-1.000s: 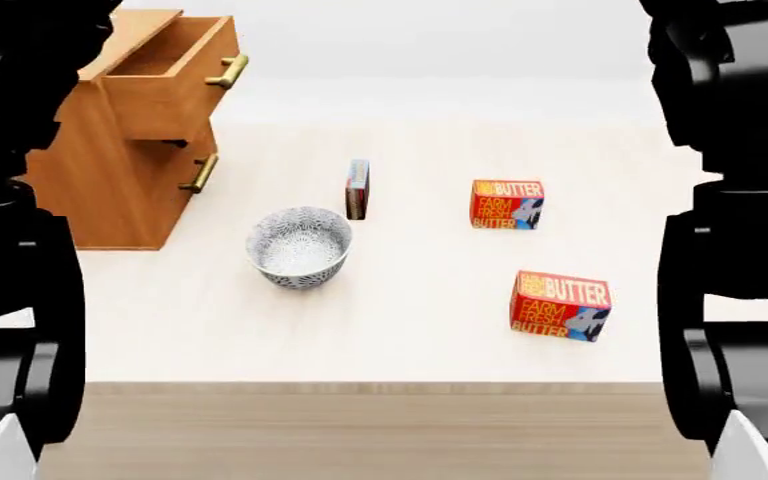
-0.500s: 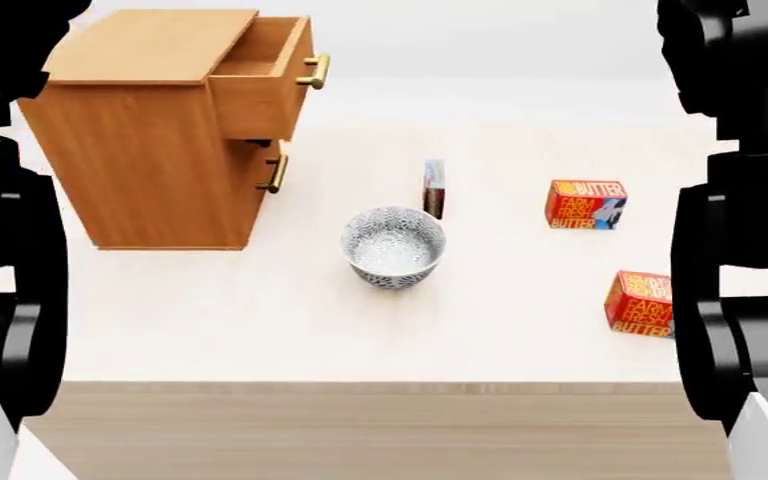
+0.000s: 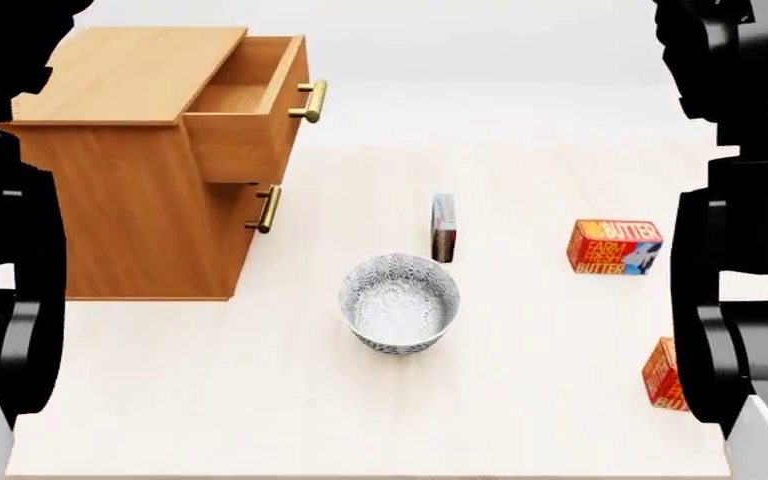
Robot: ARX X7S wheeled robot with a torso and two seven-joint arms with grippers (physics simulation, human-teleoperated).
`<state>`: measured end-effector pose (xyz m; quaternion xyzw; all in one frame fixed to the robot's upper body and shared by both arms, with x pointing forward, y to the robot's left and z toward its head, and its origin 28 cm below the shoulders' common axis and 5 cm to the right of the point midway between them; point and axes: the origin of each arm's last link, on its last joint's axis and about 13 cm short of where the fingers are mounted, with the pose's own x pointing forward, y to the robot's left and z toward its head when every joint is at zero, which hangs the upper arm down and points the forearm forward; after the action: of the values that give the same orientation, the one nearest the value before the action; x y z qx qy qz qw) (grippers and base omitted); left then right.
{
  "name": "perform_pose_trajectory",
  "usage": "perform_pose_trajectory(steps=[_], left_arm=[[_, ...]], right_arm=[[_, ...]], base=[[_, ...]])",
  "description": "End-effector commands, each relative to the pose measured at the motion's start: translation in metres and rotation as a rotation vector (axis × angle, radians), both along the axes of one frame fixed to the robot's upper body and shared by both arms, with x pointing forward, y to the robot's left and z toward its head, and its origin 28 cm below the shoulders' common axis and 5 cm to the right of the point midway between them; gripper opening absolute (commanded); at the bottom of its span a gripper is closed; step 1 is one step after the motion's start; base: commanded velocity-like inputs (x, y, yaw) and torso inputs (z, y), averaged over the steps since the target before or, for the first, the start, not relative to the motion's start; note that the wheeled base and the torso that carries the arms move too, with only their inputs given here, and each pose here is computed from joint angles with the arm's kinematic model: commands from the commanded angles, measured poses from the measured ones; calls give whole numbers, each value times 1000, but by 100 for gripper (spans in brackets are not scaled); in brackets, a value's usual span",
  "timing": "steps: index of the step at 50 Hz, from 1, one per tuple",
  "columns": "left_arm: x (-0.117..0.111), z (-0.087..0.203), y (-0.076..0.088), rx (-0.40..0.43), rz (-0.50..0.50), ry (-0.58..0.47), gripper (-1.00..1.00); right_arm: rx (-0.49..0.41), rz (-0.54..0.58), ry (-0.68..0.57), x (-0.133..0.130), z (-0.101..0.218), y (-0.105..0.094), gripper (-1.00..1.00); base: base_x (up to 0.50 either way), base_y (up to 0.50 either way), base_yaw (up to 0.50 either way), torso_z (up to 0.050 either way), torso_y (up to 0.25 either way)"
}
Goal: Put the chocolate pudding in the top drawer of the cabinet and close it.
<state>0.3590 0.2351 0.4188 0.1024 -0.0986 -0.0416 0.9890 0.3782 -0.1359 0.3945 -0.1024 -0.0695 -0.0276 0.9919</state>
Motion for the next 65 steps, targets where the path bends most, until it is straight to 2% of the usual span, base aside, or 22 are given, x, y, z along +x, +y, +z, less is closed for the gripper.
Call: perform_pose_trajectory(steps=[1, 29, 49, 65], left_arm=[[-2, 3, -2, 9, -6, -4, 100], [-1, 1, -3, 17, -16, -1, 100], [-1, -3, -4, 15, -29, 22, 100], [1, -7, -6, 19, -25, 44, 100]], right_arm=[[16, 5, 7, -1, -3, 0, 100], [22, 1, 12, -2, -5, 0, 100], [28, 2, 30, -2, -8, 0, 100], [30, 1, 39, -3, -11, -2, 100]], base=[[500, 0, 0, 0, 0], [500, 0, 0, 0, 1], [0, 0, 0, 0, 1], [0, 0, 0, 0, -190]])
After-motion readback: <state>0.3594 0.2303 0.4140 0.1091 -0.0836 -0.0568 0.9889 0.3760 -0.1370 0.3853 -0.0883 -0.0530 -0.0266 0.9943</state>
